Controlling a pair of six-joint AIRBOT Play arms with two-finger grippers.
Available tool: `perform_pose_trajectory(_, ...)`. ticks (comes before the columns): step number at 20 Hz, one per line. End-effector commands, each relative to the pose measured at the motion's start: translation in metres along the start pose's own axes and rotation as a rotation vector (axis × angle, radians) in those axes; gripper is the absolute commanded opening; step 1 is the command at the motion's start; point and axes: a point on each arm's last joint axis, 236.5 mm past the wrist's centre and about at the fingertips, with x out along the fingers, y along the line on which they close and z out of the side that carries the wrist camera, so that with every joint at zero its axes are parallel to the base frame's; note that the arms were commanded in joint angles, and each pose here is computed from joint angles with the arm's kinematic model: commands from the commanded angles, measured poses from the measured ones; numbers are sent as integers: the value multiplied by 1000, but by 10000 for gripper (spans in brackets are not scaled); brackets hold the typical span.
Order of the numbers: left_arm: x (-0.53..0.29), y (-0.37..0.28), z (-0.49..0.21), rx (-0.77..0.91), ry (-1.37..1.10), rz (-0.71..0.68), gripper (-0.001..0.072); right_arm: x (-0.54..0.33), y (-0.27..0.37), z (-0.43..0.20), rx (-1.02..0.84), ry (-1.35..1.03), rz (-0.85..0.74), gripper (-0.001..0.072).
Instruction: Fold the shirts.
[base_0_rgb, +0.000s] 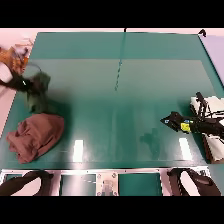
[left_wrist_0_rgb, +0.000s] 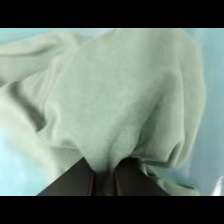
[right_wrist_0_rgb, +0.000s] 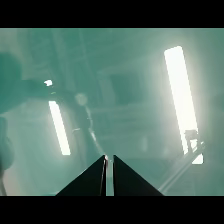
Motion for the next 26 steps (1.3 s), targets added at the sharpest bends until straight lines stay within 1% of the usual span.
perform_pose_trajectory(1,-93,-50,58,12,-166,-253,27,-5,9,7,-20,-18,18,74)
perform_pose_trajectory(3,-129,-108,70,41,-217,-472,26,-12,16,15,-38,-42,23,74)
perform_pose_trajectory(4,-137,-139,69,69,-222,-548,26,-15,20,20,-48,-58,25,74)
perform_pose_trajectory(6,-135,-204,60,170,-197,-648,26,-23,27,32,-68,-94,30,76)
perform_pose_trajectory(9,-107,-304,33,296,-125,-761,27,-30,34,43,-85,-133,33,85)
perform_pose_trajectory(10,-94,-333,20,331,-87,-785,28,-31,34,45,-86,-140,33,105)
perform_pose_trajectory(11,-78,-360,5,356,-44,-804,33,-31,34,47,-86,-149,31,192)
perform_pose_trajectory(12,-65,-382,-9,374,-9,-821,309,-31,32,49,-81,-154,29,245)
perform_pose_trajectory(13,-52,-398,-21,373,31,-829,671,-29,31,51,-78,-156,24,301)
perform_pose_trajectory(14,-42,-403,-28,364,70,-825,694,-28,28,53,-71,-150,19,322)
perform_pose_trajectory(16,-33,-388,-22,351,80,-799,694,-26,20,62,-38,-143,8,363)
perform_pose_trajectory(18,-31,-353,-9,293,139,-771,695,-23,10,70,0,-108,-2,363)
perform_pose_trajectory(20,-24,-314,-7,232,220,-736,694,-12,-1,73,-3,-57,-12,410)
perform_pose_trajectory(21,-17,-297,-10,207,256,-716,695,-4,-7,71,-1,-27,-15,410)
perform_pose_trajectory(23,1,-277,-27,117,351,-685,695,11,-21,74,5,8,-28,411)
perform_pose_trajectory(26,14,-292,-96,91,546,-734,695,32,-38,89,37,39,-42,429)
